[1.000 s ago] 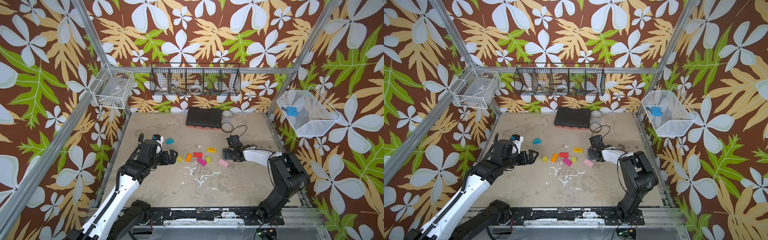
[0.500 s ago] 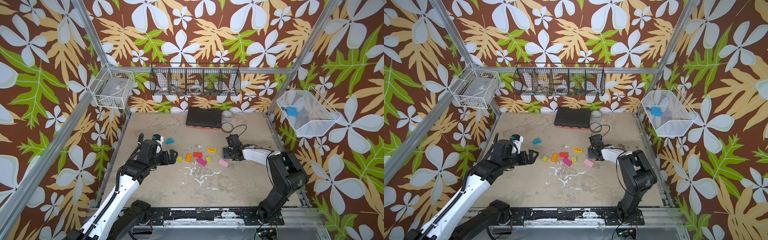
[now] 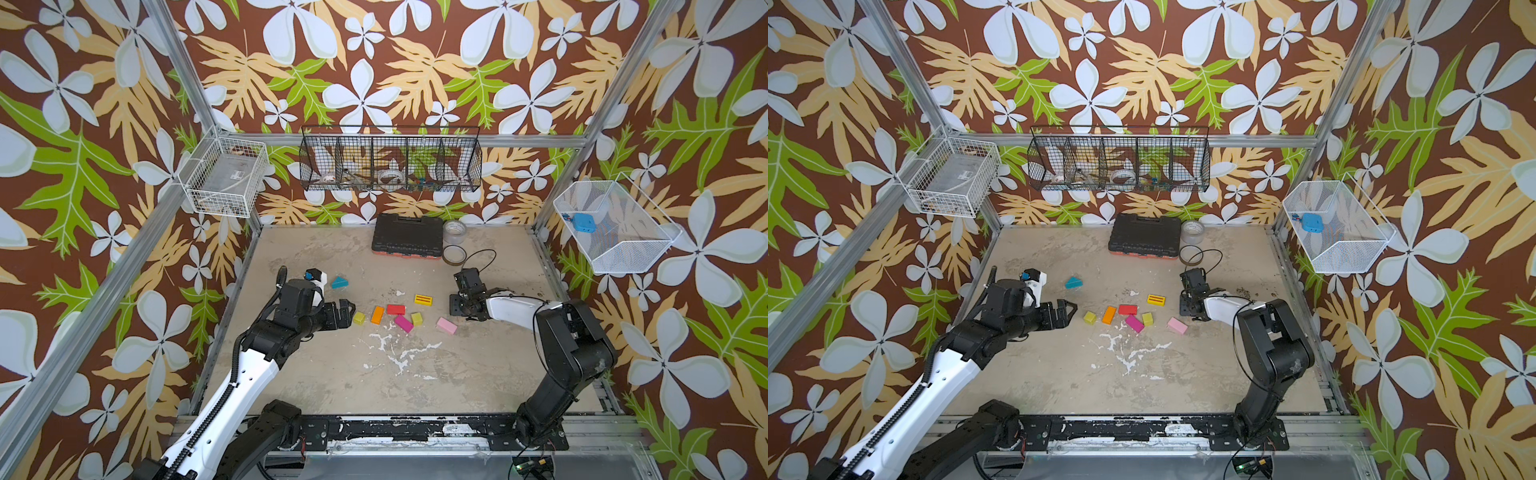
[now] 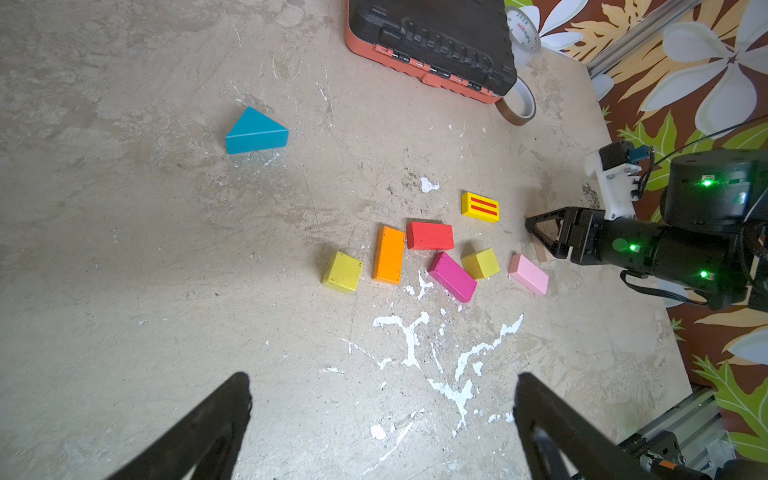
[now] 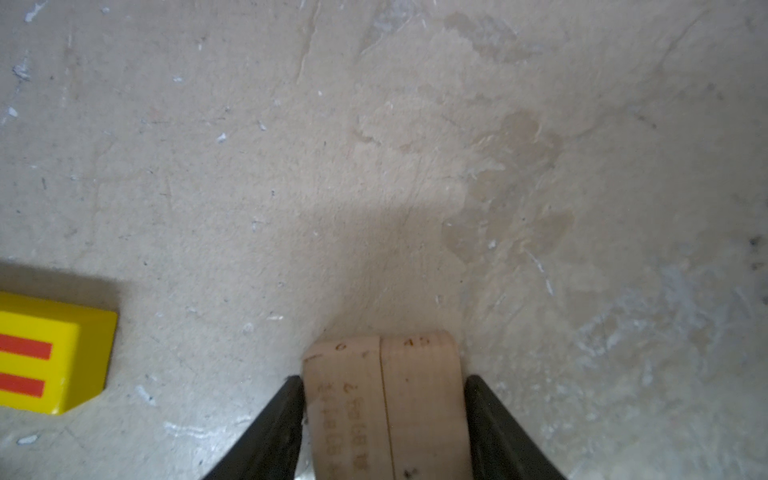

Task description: Build the wood block tower

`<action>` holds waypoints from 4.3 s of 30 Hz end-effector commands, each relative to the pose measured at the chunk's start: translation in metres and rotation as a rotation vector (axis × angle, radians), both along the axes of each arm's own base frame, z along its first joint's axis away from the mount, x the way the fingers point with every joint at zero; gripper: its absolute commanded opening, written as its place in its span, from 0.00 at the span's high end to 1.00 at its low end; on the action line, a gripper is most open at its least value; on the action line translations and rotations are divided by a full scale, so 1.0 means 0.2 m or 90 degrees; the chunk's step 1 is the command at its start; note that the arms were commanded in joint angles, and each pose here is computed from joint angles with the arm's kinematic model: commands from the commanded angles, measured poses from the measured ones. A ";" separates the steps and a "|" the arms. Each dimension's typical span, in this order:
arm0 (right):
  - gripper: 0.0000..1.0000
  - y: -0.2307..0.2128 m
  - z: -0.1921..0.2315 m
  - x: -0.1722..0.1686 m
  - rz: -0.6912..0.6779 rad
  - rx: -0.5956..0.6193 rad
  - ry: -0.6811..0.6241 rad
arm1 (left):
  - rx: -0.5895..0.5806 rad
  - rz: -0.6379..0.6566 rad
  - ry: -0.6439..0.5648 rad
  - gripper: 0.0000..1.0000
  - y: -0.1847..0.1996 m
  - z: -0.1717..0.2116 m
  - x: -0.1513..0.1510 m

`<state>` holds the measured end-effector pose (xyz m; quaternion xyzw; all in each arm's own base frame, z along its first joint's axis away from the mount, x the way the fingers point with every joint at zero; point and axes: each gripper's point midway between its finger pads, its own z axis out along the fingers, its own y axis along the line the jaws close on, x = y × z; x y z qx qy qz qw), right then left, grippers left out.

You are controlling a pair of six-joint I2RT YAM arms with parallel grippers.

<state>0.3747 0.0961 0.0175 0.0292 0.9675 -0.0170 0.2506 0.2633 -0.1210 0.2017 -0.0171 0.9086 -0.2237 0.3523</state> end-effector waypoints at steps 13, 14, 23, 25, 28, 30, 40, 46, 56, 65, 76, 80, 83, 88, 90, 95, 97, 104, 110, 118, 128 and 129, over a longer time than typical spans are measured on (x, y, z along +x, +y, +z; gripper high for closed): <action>0.45 -0.14 -0.11 -0.16 -0.027 -0.059 0.097 | -0.006 0.000 -0.009 0.00 -0.01 0.01 0.01; 0.45 -0.14 -0.11 -0.17 -0.027 -0.059 0.098 | -0.007 0.000 -0.009 0.00 -0.01 0.01 0.01; 0.47 -0.13 -0.11 -0.16 -0.020 -0.050 0.100 | -0.007 -0.001 -0.010 0.00 -0.01 0.02 0.01; 0.49 -0.12 -0.12 -0.16 -0.018 -0.050 0.102 | -0.006 0.000 -0.009 0.00 -0.01 0.01 0.01; 0.51 -0.12 -0.12 -0.16 -0.017 -0.050 0.105 | -0.007 0.000 -0.009 0.00 -0.01 0.01 0.01; 0.52 -0.12 -0.13 -0.15 -0.016 -0.051 0.107 | -0.007 0.000 -0.010 0.00 -0.01 0.01 0.01; 0.49 -0.11 -0.14 -0.15 -0.011 -0.050 0.114 | -0.007 0.000 -0.010 0.00 -0.01 0.01 0.01; 0.41 -0.11 -0.14 -0.15 -0.011 -0.050 0.111 | -0.007 0.000 -0.010 0.00 -0.01 0.01 0.01; 0.18 -0.10 -0.06 -0.15 -0.006 -0.035 0.075 | -0.008 -0.001 -0.011 0.00 -0.01 0.02 0.01; 0.11 -0.07 0.28 -0.18 -0.023 0.011 -0.028 | -0.010 -0.001 -0.015 0.00 -0.01 0.03 0.00; 0.00 0.45 0.74 -0.61 0.055 0.286 -0.271 | -0.018 -0.022 -0.048 0.00 -0.05 0.10 -0.06; 0.00 0.44 0.68 -0.65 0.040 0.245 -0.265 | -0.024 -0.030 -0.057 0.00 -0.06 0.12 -0.06; 0.00 0.40 0.60 -0.66 0.026 0.213 -0.251 | -0.022 -0.035 -0.054 0.00 -0.07 0.11 -0.05; 0.00 0.35 0.52 -0.67 0.017 0.173 -0.242 | -0.032 -0.043 0.005 0.00 -0.04 0.01 0.01; 0.00 0.34 0.53 -0.67 0.023 0.152 -0.240 | -0.026 -0.014 -0.015 0.00 -0.02 0.04 0.00; 0.00 0.39 0.52 -0.68 0.061 0.145 -0.203 | -0.043 -0.094 -0.052 0.00 -0.15 0.12 -0.10; 0.00 0.40 0.43 -0.69 0.053 0.151 -0.180 | -0.040 -0.094 -0.038 0.00 -0.15 0.10 -0.09; 0.01 0.45 0.30 -0.72 0.058 0.196 -0.161 | -0.028 -0.060 -0.042 0.00 -0.11 0.10 -0.08; 0.01 0.41 0.21 -0.78 0.076 0.170 -0.125 | -0.016 -0.034 -0.043 0.00 -0.08 0.10 -0.07; 0.01 0.44 0.12 -0.79 0.096 0.130 -0.074 | -0.010 -0.040 -0.025 0.00 -0.10 0.06 -0.07; 0.04 0.43 0.11 -0.63 0.043 0.023 -0.095 | -0.011 -0.047 -0.026 0.00 -0.11 0.06 -0.08; 0.04 0.41 0.12 -0.62 0.031 0.015 -0.101 | -0.012 -0.048 -0.028 0.00 -0.11 0.06 -0.08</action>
